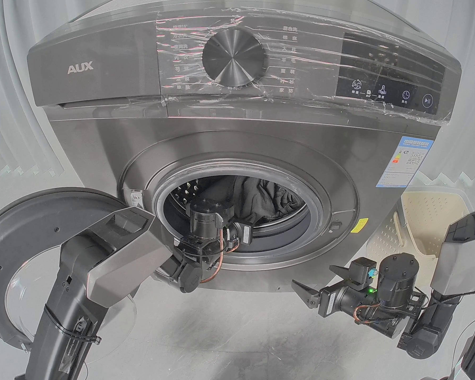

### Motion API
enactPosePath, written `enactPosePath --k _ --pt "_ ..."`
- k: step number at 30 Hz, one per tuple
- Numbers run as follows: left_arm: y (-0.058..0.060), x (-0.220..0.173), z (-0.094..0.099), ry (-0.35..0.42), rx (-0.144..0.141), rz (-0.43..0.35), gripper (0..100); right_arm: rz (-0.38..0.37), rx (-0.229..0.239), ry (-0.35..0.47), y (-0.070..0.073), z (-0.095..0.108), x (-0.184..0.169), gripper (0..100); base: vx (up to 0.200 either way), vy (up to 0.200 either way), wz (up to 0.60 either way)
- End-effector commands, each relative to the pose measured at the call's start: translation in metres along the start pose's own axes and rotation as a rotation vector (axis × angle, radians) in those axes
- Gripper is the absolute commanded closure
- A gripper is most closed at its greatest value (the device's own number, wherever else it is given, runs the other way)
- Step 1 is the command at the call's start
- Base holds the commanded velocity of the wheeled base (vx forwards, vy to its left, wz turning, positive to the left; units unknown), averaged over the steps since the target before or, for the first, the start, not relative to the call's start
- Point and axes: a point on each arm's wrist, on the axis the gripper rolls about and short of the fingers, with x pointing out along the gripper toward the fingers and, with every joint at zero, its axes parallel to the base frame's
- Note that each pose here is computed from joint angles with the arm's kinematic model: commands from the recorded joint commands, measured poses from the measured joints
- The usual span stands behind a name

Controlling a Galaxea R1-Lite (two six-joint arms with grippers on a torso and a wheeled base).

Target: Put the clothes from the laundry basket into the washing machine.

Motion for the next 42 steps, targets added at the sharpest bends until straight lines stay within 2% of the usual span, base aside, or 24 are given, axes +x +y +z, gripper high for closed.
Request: enactPosePath --k 1,7,11,14,15,18,26,27,29,33,42 --pt "0.001 0.008 -0.006 -0.008 -0.002 0.009 100 0.000 0.000 0.002 0.000 -0.001 0.000 0 0.000 0.000 0.00" --pt "0.014 0.030 0.014 -0.141 -0.018 0.093 100 0.000 0.000 0.002 0.000 -0.001 0.000 0 0.000 0.000 0.00" --pt "0.027 0.043 0.028 -0.229 -0.028 0.142 100 0.000 0.000 0.002 0.000 -0.001 0.000 0 0.000 0.000 0.00" --pt "0.031 0.047 0.033 -0.263 -0.034 0.162 100 0.000 0.000 0.002 0.000 -0.001 0.001 0 0.000 0.000 0.00" --pt "0.037 0.050 0.038 -0.284 -0.037 0.181 100 0.000 0.002 0.002 0.000 -0.001 0.001 0 0.000 0.000 0.00" --pt "0.043 0.055 0.041 -0.298 -0.040 0.204 100 -0.001 0.001 0.003 0.000 -0.001 0.001 0 0.000 0.000 0.00" --pt "0.046 0.056 0.038 -0.293 -0.037 0.211 100 -0.003 0.002 0.001 -0.001 0.000 0.001 0 0.000 0.000 0.00" --pt "0.046 0.056 0.039 -0.296 -0.037 0.210 0 -0.003 0.003 0.000 -0.001 0.000 0.001 0 0.000 0.000 0.00" --pt "0.043 0.054 0.041 -0.299 -0.046 0.203 0 -0.003 0.003 0.000 -0.001 0.000 0.001 0 0.000 0.000 0.00" --pt "0.040 0.052 0.039 -0.277 -0.043 0.199 0 -0.003 0.003 0.000 -0.001 0.000 0.000 0 0.000 0.000 0.00" --pt "0.002 -0.013 0.044 -0.117 -0.017 0.069 0 -0.004 0.009 -0.027 -0.002 0.007 -0.003 0 0.000 0.000 0.00"
